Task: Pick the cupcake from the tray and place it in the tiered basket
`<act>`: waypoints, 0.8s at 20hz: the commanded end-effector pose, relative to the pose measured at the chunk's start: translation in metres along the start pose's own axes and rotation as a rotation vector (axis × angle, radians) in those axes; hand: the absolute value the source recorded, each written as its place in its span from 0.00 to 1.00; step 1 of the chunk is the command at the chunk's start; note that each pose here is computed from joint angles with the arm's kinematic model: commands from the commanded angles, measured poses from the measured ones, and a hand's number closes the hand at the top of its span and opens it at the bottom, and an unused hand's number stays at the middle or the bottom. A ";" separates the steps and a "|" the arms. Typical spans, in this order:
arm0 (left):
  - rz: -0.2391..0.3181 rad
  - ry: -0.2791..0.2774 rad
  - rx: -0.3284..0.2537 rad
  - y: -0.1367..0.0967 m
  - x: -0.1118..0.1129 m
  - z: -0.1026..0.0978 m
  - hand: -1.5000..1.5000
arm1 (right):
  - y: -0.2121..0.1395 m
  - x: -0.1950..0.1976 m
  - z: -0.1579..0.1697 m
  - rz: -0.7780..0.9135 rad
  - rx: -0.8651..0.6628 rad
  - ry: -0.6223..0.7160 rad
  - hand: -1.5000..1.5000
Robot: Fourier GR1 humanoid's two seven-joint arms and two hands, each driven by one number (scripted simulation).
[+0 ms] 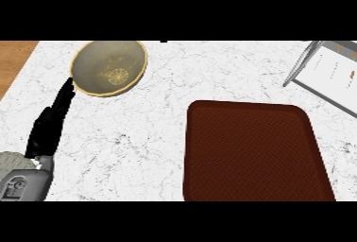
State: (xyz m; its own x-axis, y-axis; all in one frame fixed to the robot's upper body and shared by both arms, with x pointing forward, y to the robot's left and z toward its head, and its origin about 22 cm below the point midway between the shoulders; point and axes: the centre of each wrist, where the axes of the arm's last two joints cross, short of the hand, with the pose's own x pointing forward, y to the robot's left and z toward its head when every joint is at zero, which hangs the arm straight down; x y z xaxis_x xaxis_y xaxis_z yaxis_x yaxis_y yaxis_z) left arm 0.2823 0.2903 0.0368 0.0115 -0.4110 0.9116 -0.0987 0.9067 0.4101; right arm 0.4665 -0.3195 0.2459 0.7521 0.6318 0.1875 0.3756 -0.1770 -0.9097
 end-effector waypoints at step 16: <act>0.011 -0.013 -0.009 -0.005 0.003 0.008 0.50 | 0.049 -0.074 -0.021 -0.072 0.235 -0.036 1.00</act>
State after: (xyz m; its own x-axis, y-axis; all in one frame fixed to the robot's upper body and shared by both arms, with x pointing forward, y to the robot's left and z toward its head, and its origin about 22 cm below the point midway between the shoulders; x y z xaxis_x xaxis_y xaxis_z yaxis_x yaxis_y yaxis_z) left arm 0.2851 0.2884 0.0366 0.0080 -0.4059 0.9139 -0.0988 0.9091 0.4046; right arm 0.4416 -0.3925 0.2164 0.7121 0.6667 0.2200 0.3138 -0.0220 -0.9492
